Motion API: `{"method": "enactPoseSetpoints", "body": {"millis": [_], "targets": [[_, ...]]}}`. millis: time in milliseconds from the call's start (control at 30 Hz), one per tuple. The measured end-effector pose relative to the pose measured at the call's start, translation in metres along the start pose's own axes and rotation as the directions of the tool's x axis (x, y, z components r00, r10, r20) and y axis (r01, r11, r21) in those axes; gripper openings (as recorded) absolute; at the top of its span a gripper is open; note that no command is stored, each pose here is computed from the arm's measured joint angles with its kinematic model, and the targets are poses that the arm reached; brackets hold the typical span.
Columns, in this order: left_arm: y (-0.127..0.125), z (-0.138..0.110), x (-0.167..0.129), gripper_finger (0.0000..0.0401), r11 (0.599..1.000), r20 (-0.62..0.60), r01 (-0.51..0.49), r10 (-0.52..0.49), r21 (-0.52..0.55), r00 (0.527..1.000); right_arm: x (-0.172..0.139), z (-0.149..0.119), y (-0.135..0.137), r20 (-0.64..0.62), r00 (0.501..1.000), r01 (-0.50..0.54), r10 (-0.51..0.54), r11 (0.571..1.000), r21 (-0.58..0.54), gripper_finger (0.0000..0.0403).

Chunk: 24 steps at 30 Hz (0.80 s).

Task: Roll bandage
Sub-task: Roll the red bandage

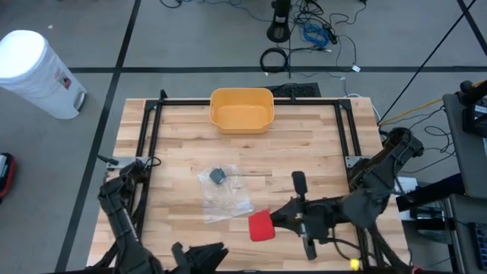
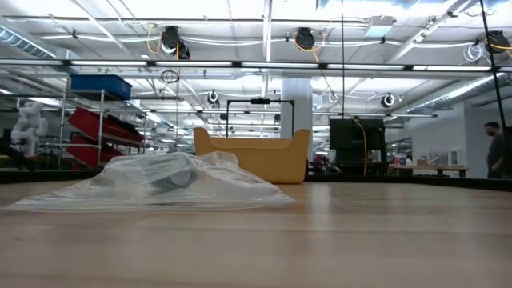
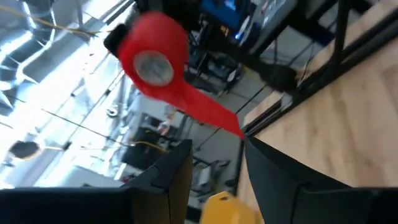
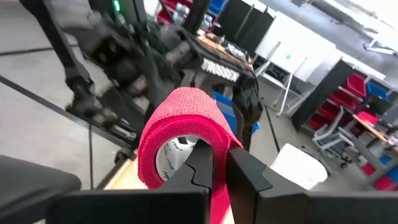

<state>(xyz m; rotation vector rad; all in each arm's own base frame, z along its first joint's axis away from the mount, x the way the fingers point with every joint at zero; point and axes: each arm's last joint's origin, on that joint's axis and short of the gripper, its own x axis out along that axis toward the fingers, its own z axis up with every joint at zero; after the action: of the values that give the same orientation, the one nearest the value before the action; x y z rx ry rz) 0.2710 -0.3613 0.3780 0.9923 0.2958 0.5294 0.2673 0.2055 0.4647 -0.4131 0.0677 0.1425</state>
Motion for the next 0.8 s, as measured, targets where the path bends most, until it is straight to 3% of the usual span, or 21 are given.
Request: {"method": "enactPoseSetpoints", "body": {"millis": [100, 200, 333, 567, 667, 800], "targets": [[0.002, 0.004, -0.006, 0.0155, 0.999, 0.023, 0.026, -0.025, -0.038, 0.999, 0.009, -0.006, -0.004, -0.026, 0.999, 0.022, -0.022, 1.0, -0.005, 0.0018], [0.008, 0.012, -0.004, 0.0155, 0.985, 0.115, 0.158, -0.15, -0.065, 0.982, 0.01, -0.007, -0.015, -0.028, 0.998, 0.051, -0.05, 0.999, 0.003, 0.0018], [0.026, 0.026, 0.016, 0.0155, 0.924, 0.28, 0.352, -0.302, -0.149, 0.911, -0.006, -0.001, -0.037, -0.009, 0.997, 0.071, -0.071, 0.997, 0.015, 0.0018], [0.048, 0.037, 0.078, 0.0155, 0.833, 0.529, 0.517, -0.355, -0.195, 0.771, -0.039, -0.003, -0.061, -0.056, 0.998, 0.011, -0.008, 0.998, 0.061, 0.0018], [0.051, 0.033, 0.097, 0.0155, 0.838, 0.516, 0.507, -0.349, -0.201, 0.782, -0.05, -0.006, -0.065, -0.097, 0.995, 0.003, 0.005, 0.997, 0.081, 0.0018], [0.072, 0.029, 0.099, 0.0155, 0.843, 0.512, 0.487, -0.322, -0.227, 0.796, -0.058, -0.011, -0.067, -0.137, 0.99, -0.006, 0.018, 0.996, 0.091, 0.0018]]}}
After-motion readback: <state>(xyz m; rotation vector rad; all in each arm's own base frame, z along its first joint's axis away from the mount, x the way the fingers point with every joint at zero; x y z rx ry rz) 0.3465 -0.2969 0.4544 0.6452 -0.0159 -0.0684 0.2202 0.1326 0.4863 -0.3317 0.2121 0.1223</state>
